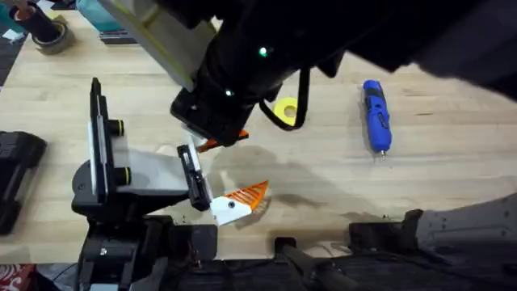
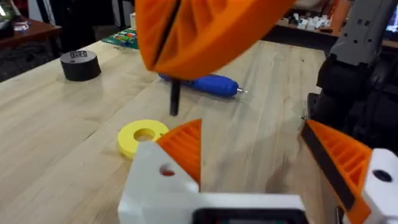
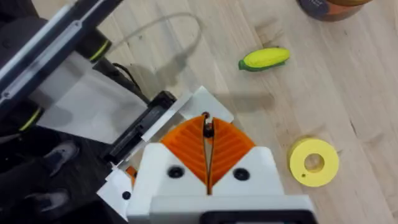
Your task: Pick up the gripper from the table and insert it into the empty holder that is missing its gripper. Then pick up a screw, insert it into the mounting hole, and use the screwdriver to tighten it. Finally, clean up the table by picking up the vegetable and placing it into the bucket.
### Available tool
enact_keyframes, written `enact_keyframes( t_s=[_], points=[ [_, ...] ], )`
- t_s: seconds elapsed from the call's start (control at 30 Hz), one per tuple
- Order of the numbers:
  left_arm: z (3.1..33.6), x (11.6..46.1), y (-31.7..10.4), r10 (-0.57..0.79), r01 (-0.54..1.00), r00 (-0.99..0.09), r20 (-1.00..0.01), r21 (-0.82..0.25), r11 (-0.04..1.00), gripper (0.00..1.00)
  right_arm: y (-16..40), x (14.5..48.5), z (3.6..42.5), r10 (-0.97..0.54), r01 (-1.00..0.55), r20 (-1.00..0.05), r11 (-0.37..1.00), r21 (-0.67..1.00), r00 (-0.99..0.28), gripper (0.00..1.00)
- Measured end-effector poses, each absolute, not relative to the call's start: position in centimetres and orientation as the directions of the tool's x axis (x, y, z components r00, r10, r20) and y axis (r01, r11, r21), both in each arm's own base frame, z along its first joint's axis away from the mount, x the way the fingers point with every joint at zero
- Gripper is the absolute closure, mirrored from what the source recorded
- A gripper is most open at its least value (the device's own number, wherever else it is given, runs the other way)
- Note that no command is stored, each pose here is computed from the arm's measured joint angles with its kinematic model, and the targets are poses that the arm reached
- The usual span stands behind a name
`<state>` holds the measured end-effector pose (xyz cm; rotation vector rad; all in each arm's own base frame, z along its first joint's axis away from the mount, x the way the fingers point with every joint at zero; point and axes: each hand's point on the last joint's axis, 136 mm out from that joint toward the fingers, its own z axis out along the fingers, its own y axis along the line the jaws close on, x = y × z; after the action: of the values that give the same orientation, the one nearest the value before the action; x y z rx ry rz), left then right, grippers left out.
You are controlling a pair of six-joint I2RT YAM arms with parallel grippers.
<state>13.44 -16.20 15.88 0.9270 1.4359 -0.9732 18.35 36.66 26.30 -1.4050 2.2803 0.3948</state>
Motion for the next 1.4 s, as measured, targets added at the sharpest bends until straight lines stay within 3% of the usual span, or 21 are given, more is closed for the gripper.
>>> enact_keyframes(
  t_s=[1.4],
  points=[
    [15.9,13.4,-16.2,0.02,0.933,-0.078,-0.997,-0.066,0.353,0.015,37.2,18.6,23.3,-0.781,-0.895,-0.481,0.446,0.016,-0.398,0.996]
  ],
)
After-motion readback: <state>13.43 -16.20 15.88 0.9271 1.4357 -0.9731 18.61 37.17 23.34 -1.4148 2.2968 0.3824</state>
